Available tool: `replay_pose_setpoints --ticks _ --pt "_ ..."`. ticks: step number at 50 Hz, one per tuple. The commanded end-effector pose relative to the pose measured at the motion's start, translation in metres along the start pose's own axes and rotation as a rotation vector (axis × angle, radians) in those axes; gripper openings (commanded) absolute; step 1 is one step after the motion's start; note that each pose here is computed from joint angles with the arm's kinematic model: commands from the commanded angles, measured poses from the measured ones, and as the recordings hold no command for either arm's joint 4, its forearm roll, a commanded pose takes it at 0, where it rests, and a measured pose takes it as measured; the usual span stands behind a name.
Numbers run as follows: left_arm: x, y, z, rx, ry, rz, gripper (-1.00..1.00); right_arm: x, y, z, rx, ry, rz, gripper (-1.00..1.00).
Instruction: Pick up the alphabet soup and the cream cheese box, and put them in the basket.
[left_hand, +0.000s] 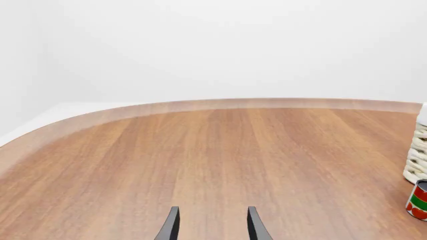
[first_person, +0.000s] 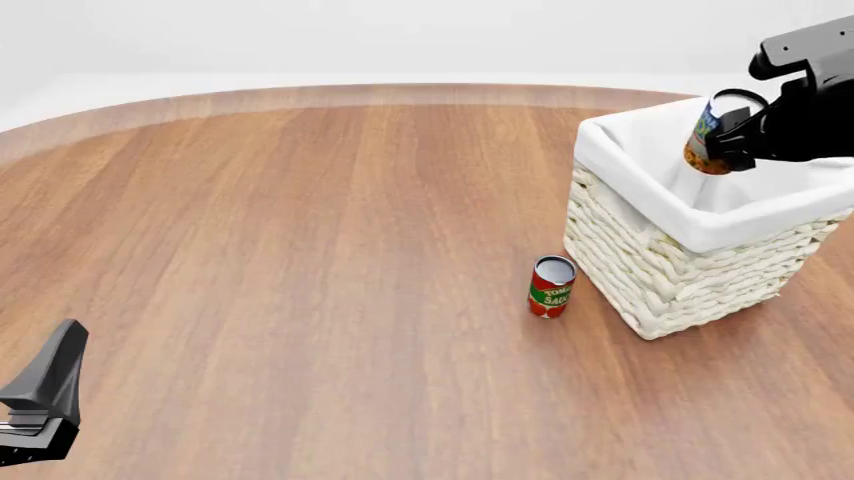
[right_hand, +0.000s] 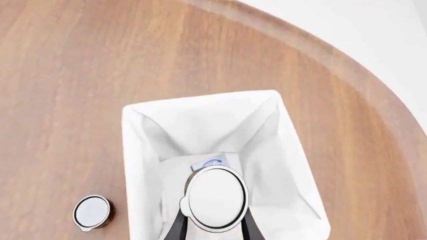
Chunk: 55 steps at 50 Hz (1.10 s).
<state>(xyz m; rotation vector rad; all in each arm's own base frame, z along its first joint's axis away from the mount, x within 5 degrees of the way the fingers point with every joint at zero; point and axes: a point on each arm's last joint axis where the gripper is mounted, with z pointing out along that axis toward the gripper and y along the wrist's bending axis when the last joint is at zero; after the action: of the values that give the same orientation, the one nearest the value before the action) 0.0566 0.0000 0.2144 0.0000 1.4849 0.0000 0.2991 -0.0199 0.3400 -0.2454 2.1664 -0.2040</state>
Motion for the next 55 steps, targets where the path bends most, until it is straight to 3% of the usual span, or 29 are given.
replay_pose_setpoints --ticks 1,29,48,50,53,55 --pt "0.0 0.0 0.0 0.0 0.0 0.0 1.0 -0.003 -0.001 0.007 0.004 -0.01 0.021 -1.0" --pt "0.0 0.0 0.0 0.0 0.0 0.0 1.0 0.014 -0.01 0.055 0.018 0.056 -0.003 -1.0" --pt "0.0 0.0 0.0 0.0 0.0 0.0 1.0 0.01 -0.017 0.074 0.018 0.085 0.003 -1.0" --pt "0.0 0.0 0.0 0.0 0.0 0.0 1.0 0.021 -0.012 0.082 0.011 0.094 -0.003 -1.0" --pt "0.0 0.0 0.0 0.0 0.0 0.0 1.0 0.014 -0.014 0.077 0.01 0.097 -0.003 -1.0" --pt "0.0 0.0 0.0 0.0 0.0 0.0 1.0 0.023 -0.011 0.083 0.008 0.099 -0.003 -1.0"
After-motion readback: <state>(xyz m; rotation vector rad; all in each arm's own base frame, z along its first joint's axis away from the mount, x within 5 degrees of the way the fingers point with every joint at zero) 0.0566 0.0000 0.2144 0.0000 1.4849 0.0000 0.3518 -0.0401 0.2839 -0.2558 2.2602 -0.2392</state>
